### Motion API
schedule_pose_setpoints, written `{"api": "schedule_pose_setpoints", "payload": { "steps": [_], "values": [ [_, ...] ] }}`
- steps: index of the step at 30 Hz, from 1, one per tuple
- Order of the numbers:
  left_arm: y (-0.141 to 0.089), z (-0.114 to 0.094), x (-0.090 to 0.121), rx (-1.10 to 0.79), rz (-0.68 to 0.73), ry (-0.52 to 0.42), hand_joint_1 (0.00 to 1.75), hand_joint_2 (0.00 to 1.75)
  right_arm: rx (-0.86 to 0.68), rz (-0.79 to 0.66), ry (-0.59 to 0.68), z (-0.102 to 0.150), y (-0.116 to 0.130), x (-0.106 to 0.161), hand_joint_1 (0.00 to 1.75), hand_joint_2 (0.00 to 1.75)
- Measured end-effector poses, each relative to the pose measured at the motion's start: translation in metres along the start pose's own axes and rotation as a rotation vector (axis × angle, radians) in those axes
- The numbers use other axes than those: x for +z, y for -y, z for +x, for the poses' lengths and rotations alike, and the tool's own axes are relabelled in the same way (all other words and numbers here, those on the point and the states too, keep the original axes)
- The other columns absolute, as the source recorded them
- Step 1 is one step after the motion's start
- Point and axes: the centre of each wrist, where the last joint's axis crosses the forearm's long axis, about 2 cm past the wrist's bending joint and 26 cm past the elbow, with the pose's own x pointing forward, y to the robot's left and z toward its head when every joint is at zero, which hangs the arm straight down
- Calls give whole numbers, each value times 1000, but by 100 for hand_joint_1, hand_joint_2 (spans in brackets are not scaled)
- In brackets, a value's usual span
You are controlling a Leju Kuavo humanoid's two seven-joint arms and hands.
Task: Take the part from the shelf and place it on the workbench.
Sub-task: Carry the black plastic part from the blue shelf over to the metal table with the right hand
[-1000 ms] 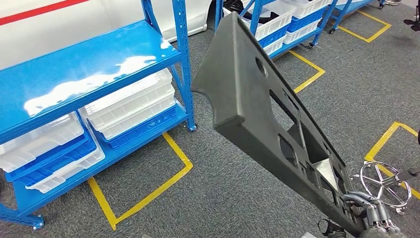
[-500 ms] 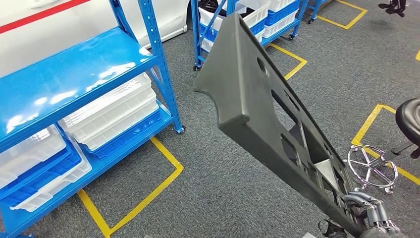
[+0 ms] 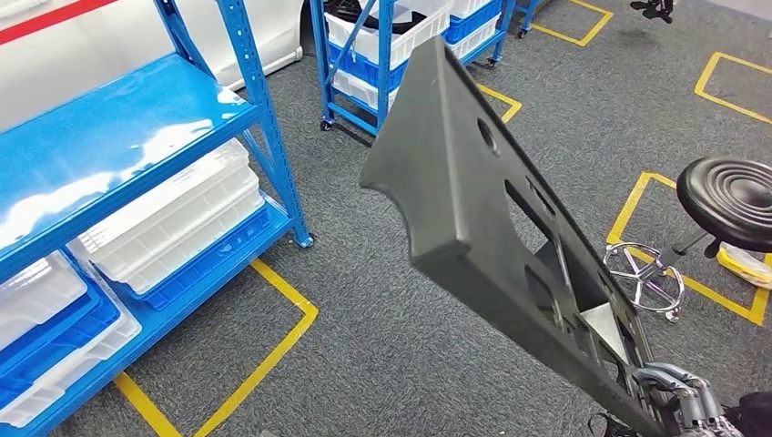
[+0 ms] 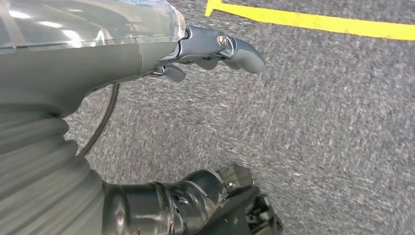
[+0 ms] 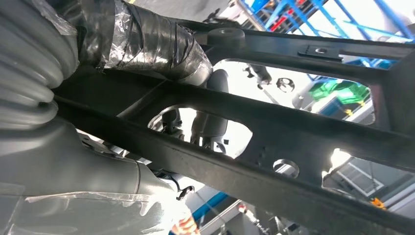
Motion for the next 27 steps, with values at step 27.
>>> {"api": "schedule_pose_setpoints", "payload": {
  "steps": [27],
  "values": [
    [3,1,1,-7,-10,5,0,175,15,-11,-14,0,8,4,175,175]
  ]
}}
